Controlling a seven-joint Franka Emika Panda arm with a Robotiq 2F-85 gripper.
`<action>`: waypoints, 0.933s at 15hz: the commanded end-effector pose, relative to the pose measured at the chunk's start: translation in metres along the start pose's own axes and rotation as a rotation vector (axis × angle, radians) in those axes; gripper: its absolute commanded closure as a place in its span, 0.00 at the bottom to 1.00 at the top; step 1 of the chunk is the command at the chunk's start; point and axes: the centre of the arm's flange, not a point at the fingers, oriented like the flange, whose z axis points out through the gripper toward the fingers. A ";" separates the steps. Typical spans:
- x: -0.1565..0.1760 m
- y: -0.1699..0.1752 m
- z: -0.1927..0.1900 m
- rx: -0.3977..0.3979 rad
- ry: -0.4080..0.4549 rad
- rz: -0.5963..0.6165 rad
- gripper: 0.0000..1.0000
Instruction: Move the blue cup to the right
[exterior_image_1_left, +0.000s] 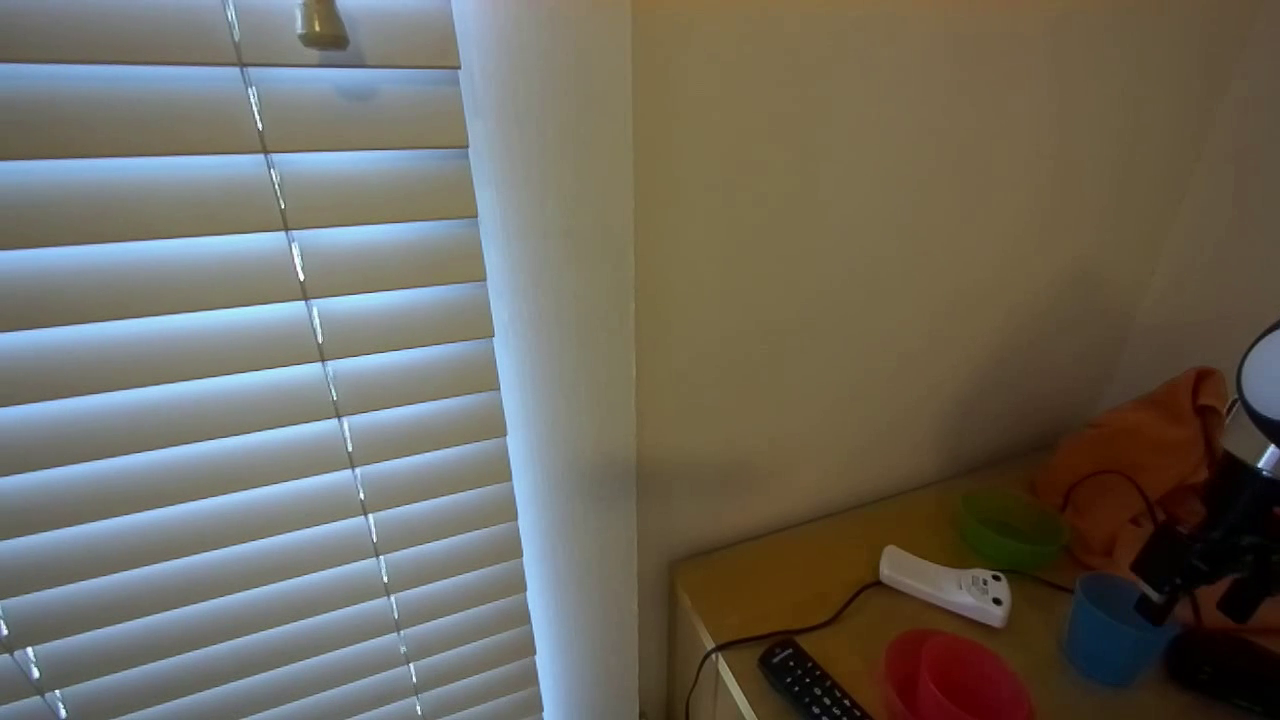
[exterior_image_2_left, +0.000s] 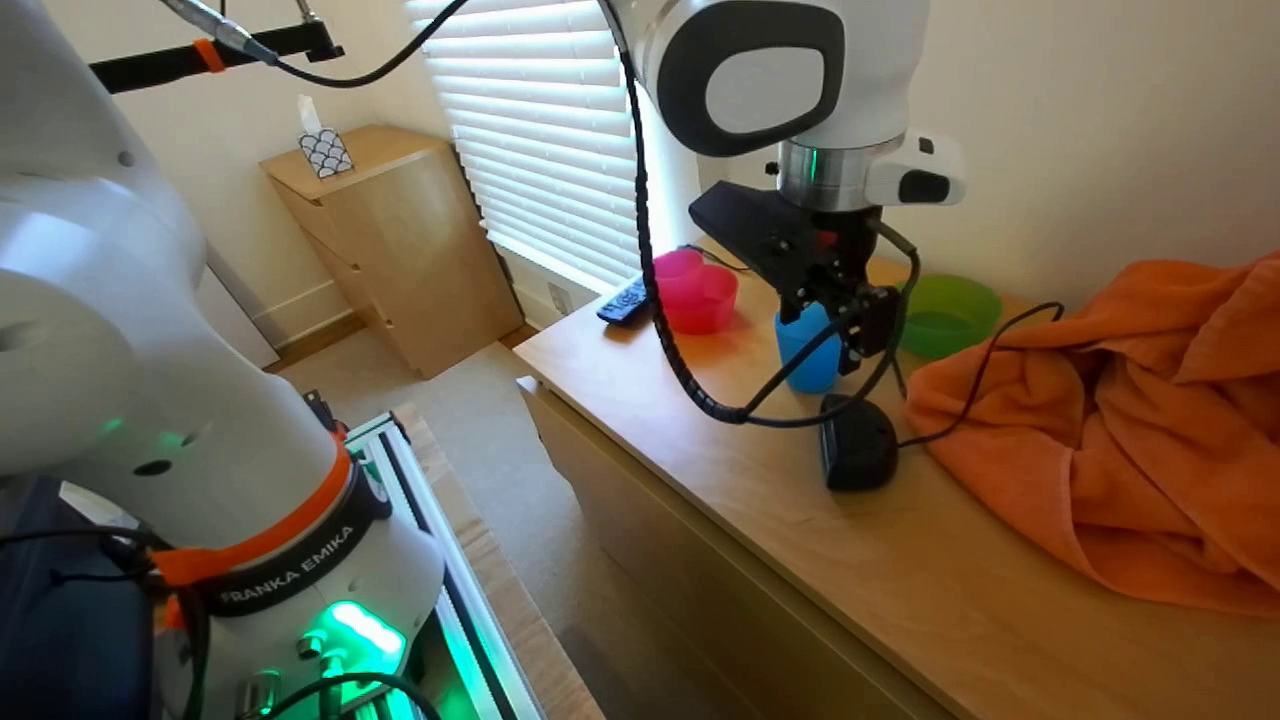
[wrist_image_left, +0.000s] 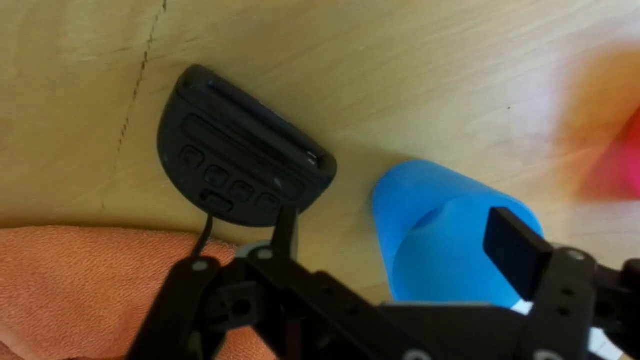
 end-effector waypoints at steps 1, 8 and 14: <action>0.008 -0.009 0.010 0.011 0.019 0.055 0.30; 0.018 -0.008 0.013 -0.049 -0.008 0.081 0.85; 0.020 0.006 0.002 -0.052 -0.061 -0.015 0.99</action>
